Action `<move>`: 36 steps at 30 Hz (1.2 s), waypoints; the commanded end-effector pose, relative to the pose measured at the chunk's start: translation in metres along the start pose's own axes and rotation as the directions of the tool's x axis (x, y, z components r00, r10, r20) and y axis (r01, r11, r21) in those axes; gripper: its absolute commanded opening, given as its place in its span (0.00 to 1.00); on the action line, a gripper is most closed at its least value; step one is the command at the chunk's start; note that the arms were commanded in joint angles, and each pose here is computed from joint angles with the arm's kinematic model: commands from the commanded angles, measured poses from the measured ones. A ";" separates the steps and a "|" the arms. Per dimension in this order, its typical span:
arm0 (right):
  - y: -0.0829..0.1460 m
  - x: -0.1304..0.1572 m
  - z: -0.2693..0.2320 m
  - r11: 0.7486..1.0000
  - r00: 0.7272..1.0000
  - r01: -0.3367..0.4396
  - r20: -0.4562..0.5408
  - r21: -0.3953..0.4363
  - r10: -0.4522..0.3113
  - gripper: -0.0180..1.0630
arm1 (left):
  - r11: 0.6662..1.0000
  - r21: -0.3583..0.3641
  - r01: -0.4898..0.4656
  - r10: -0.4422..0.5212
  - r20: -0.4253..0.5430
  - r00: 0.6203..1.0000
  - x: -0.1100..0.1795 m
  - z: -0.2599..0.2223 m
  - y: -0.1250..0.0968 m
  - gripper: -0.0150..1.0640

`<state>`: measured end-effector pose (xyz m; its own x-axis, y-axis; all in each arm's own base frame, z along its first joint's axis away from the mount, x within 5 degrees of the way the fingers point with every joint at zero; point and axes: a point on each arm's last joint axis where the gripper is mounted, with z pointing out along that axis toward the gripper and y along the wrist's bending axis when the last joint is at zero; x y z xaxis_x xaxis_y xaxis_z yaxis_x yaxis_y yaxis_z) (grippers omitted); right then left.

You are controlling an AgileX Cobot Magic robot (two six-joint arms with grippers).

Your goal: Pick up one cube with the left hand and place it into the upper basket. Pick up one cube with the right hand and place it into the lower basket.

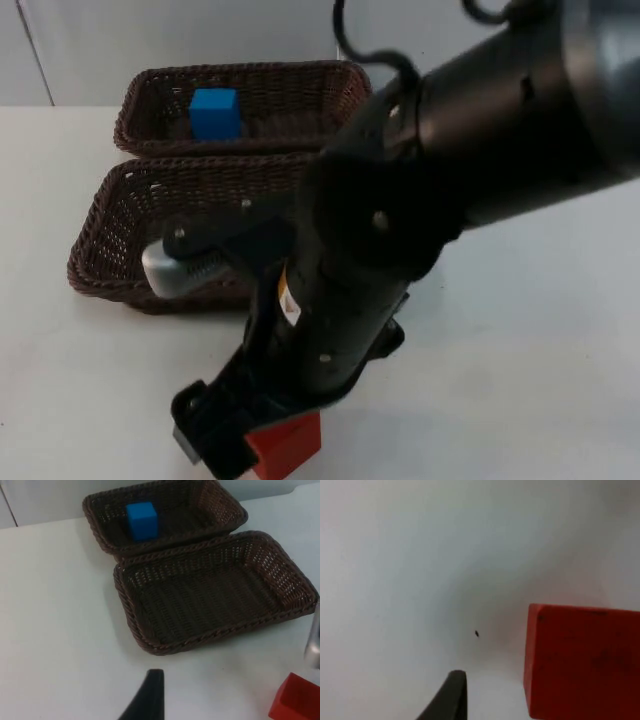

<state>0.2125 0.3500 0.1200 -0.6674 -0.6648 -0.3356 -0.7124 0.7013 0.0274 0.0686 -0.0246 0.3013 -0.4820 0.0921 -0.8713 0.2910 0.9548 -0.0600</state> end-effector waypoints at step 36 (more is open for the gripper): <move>0.003 -0.007 -0.001 0.999 0.997 0.040 0.068 -0.010 -0.039 0.02 | 1.000 -0.005 0.000 0.000 0.012 1.000 0.000 0.000 0.000 0.85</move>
<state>0.2155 0.3550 0.1081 -0.6393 -0.6740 -0.3701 -0.7321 0.6807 0.0250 0.0687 -0.0246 0.3015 -0.4807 0.0917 -0.8721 0.2908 0.9549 -0.0599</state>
